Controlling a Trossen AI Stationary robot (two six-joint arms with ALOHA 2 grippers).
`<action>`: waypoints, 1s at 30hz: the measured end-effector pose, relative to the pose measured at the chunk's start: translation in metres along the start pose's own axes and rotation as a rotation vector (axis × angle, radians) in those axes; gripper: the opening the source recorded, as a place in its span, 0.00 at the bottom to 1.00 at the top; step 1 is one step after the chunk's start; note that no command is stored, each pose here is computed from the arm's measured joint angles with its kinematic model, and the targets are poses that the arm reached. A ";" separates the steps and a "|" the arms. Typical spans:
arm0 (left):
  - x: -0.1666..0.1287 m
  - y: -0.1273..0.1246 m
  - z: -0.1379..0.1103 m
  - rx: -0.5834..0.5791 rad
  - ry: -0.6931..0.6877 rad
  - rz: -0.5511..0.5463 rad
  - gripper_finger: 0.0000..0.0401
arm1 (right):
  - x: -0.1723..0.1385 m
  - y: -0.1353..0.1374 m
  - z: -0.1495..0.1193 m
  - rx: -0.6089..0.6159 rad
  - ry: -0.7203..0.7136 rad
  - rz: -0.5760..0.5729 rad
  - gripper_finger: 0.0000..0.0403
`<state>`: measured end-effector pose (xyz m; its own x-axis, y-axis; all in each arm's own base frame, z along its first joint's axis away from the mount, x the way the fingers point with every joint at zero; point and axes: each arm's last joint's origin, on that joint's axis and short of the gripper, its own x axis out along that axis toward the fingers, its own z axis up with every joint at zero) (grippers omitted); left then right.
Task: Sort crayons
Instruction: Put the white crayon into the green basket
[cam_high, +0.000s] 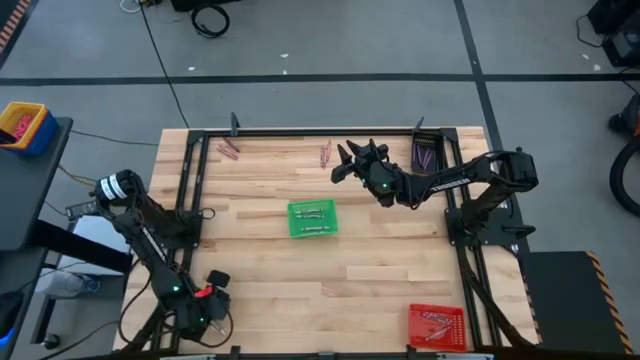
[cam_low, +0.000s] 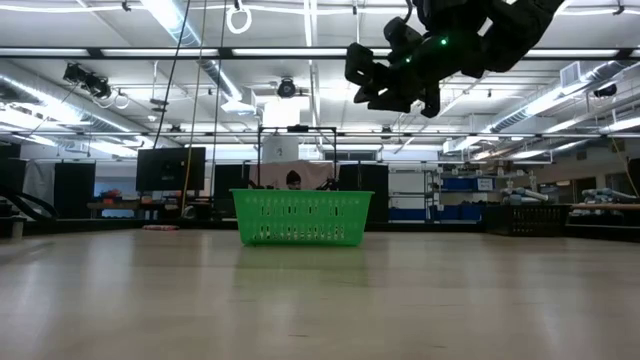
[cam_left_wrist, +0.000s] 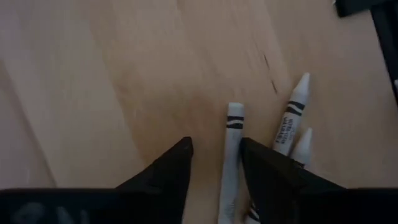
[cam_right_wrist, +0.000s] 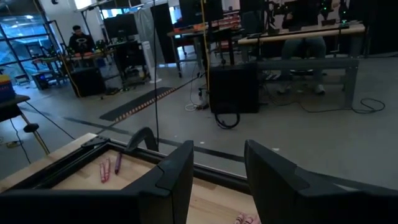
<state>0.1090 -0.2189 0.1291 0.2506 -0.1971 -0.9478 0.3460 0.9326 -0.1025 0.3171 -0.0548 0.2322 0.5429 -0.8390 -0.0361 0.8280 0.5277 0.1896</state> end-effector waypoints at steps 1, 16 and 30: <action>0.000 0.001 0.000 0.007 0.002 0.009 0.35 | 0.000 0.000 0.000 0.000 0.000 0.000 0.36; 0.000 0.006 -0.004 0.030 0.019 0.089 0.10 | 0.000 0.000 0.000 -0.002 0.000 0.000 0.36; 0.001 0.014 0.000 -0.092 0.083 0.051 0.17 | 0.000 0.000 0.000 0.005 0.000 0.001 0.36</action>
<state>0.1140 -0.2062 0.1266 0.1885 -0.1261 -0.9740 0.2496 0.9653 -0.0766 0.3171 -0.0548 0.2323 0.5436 -0.8386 -0.0362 0.8269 0.5276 0.1944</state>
